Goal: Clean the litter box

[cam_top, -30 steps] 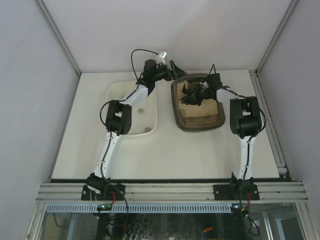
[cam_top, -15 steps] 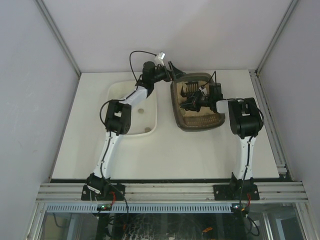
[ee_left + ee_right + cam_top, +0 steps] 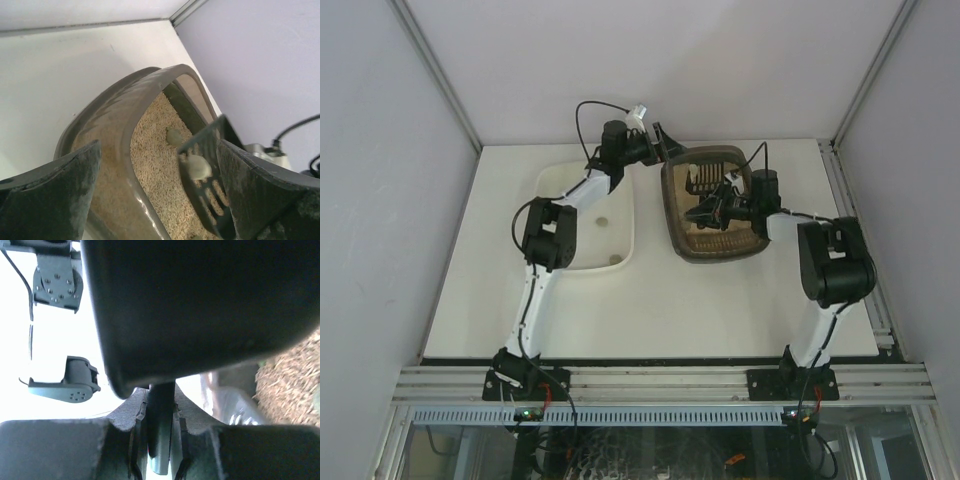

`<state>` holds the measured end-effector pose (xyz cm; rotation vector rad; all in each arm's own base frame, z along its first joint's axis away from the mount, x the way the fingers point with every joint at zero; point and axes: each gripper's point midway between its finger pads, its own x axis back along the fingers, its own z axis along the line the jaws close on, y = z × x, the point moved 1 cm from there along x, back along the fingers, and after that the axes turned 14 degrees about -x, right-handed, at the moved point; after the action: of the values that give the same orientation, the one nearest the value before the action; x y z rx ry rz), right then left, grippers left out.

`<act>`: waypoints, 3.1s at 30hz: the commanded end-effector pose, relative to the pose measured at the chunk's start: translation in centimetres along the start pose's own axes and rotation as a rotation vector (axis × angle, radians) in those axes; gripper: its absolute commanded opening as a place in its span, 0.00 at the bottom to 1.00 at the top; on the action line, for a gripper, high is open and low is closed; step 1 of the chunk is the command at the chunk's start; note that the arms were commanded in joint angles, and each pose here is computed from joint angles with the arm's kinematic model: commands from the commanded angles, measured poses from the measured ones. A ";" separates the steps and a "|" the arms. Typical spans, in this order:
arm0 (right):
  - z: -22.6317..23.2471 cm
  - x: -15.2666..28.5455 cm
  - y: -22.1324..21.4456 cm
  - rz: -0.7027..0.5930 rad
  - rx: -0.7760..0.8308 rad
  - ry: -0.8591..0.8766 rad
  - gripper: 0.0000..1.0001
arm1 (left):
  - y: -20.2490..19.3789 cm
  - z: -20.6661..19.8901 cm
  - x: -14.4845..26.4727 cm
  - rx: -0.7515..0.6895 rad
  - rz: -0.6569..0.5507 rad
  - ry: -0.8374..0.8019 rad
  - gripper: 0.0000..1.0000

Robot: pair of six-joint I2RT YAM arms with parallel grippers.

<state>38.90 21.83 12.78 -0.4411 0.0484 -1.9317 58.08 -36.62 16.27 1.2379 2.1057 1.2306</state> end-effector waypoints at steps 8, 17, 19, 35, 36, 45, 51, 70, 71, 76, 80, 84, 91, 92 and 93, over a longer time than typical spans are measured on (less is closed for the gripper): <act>1.6 3.5 -6.7 -0.019 0.214 0.104 0.00 | 3.0 -6.5 5.5 -0.112 0.115 0.088 1.00; 2.2 6.1 -8.4 -0.021 0.209 0.238 0.00 | 2.6 -7.4 10.8 -0.143 0.157 0.127 1.00; 2.6 7.4 -7.4 -0.072 0.185 0.294 0.00 | 2.5 -7.6 11.9 -0.148 0.170 0.136 1.00; 2.9 8.1 -6.1 -0.039 0.075 0.422 0.00 | 1.1 -4.9 22.5 -0.200 0.336 0.367 1.00; 2.8 7.8 -6.1 -0.038 0.068 0.415 0.00 | 0.9 -4.8 22.9 -0.209 0.339 0.375 1.00; 2.5 8.3 -5.1 -0.069 0.063 0.345 0.00 | 0.5 -4.0 24.7 -0.212 0.362 0.413 1.00; 0.5 4.5 -7.9 0.029 0.136 0.132 0.00 | 0.9 -3.3 25.2 -0.186 0.349 0.422 1.00; 4.9 -4.3 -12.9 0.144 0.352 -0.191 0.00 | 6.9 3.7 30.8 -0.042 0.226 0.670 1.00; 4.7 -5.3 -13.7 0.160 0.377 -0.239 0.00 | 7.3 4.5 31.8 -0.030 0.218 0.722 1.00; 2.3 -7.8 -14.2 0.086 0.506 -0.657 0.00 | 8.0 7.4 36.1 -0.007 0.230 1.007 1.00; 1.6 -8.9 -14.2 0.000 0.684 -0.930 0.00 | 7.9 8.2 37.9 -0.020 0.246 1.114 1.00; 1.9 -9.8 -13.8 -0.068 0.773 -1.009 0.00 | 7.7 8.3 38.4 -0.029 0.237 1.137 1.00; 3.6 -9.3 -12.6 -0.171 0.850 -1.008 0.00 | 8.1 8.2 38.7 -0.067 0.221 1.146 1.00; 3.9 -9.1 -12.4 -0.182 0.859 -1.007 0.00 | 8.3 8.2 38.6 -0.068 0.218 1.143 1.00; 4.1 -8.9 -12.3 -0.197 0.868 -1.010 0.00 | 8.4 8.2 38.5 -0.069 0.217 1.138 1.00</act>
<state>30.08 37.17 12.76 -0.8403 -1.3197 -1.4163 47.39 1.50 19.72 0.9155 2.6415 2.4757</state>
